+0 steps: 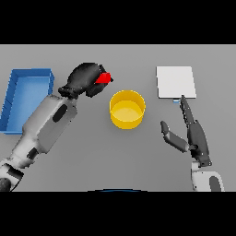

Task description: Pick up the red beaker and tilt it to pour out 1 green nut into yellow bowl. Pick up the yellow bowl and place it on the metallic measuring scale.

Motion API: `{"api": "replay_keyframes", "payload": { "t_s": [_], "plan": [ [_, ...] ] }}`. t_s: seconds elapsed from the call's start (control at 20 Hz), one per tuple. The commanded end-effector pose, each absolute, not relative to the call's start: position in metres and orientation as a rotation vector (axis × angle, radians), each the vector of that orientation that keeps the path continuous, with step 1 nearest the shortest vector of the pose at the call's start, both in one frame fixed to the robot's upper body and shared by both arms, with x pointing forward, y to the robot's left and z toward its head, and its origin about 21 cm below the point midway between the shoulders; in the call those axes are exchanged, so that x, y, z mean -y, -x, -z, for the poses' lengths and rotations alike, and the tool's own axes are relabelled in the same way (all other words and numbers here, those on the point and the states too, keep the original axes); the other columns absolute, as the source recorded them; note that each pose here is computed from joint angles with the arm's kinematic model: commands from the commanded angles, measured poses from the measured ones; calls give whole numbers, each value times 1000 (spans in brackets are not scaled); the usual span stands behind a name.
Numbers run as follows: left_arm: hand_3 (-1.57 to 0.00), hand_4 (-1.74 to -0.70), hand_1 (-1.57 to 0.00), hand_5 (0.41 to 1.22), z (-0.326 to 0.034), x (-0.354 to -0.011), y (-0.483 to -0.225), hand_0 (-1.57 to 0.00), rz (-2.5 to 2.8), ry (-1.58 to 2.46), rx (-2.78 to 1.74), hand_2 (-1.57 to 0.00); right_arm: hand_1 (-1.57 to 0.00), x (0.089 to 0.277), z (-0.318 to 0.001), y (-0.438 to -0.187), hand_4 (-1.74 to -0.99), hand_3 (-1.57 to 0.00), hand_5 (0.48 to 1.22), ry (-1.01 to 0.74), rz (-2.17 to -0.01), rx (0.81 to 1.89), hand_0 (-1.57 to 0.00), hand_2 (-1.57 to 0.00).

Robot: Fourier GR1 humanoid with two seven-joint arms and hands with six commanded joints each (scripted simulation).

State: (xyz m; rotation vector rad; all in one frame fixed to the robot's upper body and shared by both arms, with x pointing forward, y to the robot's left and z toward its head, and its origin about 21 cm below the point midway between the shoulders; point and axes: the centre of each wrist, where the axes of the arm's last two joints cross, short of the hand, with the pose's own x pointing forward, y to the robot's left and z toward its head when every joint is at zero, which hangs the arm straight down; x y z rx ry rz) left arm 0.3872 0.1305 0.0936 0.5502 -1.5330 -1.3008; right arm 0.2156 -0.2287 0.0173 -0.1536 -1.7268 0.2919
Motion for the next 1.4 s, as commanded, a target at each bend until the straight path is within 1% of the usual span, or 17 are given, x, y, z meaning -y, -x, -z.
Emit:
{"api": "replay_keyframes", "payload": {
  "t_s": [0.0,0.1,0.15,0.2,0.3,0.35,0.5,0.65,0.7,0.8,0.9,1.0,1.05,1.15,1.2,1.3,1.35],
  "plan": [
    [-1570,-1740,-1571,1183,-98,-126,-388,-1570,1377,-603,1514,-1571,1,231,-20,-217,-1183,1,673,156,-285,1728,1,1],
    [-1571,-1741,-1571,1197,-98,-118,-390,-1571,1515,-675,1450,-1571,1,231,-18,-213,-1187,1,676,149,-284,1706,1,1],
    [-1571,-1689,-1571,1202,-100,-114,-391,-1571,1593,-702,1412,-1571,1,228,-20,-216,-1191,1,675,154,-277,1700,1,1],
    [-1492,-1698,-1571,1205,-102,-108,-392,-1571,1655,-737,1378,-1571,1,228,-17,-215,-1190,1,675,142,-276,1700,1,1],
    [-1383,-1710,-1571,1211,-107,-94,-396,-1571,1784,-798,1340,-1571,1,228,-17,-216,-1195,1,671,128,-256,1698,1,1],
    [-1362,-1714,-1571,1213,-111,-93,-398,-1571,1858,-832,1304,-1571,1,225,-15,-216,-1196,1,666,119,-234,1689,1,1],
    [-1295,-1719,-1571,1217,-115,-83,-401,-1571,2015,-884,1238,-1571,1,229,-12,-213,-1206,1,639,103,-215,1680,1,1],
    [-1429,-1725,-1571,1219,-117,-70,-401,-1571,2170,-905,1216,-1571,1,226,-10,-215,-1221,1,617,127,-218,1694,1,1],
    [-1458,-1727,-1571,1219,-118,-67,-401,-1571,2210,-915,1208,-1571,1,227,-13,-215,-1221,1,610,133,-221,1713,1,1],
    [-1499,-1730,-1571,1220,-121,-59,-402,-1571,2292,-971,1168,-1571,1,227,-13,-213,-1213,1,591,157,-231,1716,1,1],
    [-1525,-1733,-1571,1220,-123,-56,-403,-1571,2389,-1011,1132,-1571,1,224,-12,-216,-1193,1,578,150,-218,1708,1,1],
    [-1541,-1736,-1571,1221,-125,-52,-403,-1571,2466,-1080,1097,-1571,1,226,-16,-220,-1173,1,572,168,-226,1720,1,1],
    [-1547,-1737,-1571,1221,-128,-52,-404,-1571,2505,-1123,1074,-1571,1,222,-15,-216,-1160,1,569,158,-228,1726,1,1],
    [-1556,-1738,-1571,1221,-126,-46,-404,-1571,2576,-1160,1028,-1571,1,222,-12,-217,-1148,1,566,150,-214,1712,1,1],
    [-1559,-1738,-1571,1221,-125,-47,-403,-1571,2625,-1165,1016,-1571,1,224,-10,-217,-1147,1,566,153,-211,1713,1,1],
    [-1563,-1736,-1571,1221,-126,-41,-403,-1571,2686,-1218,979,-1571,1,223,-11,-214,-1130,1,565,152,-208,1718,1,1],
    [-1565,-1736,-1571,1221,-126,-37,-400,-1571,2714,-1249,970,-1571,1,227,-13,-216,-1129,1,566,165,-211,1714,1,1]
  ]
}}
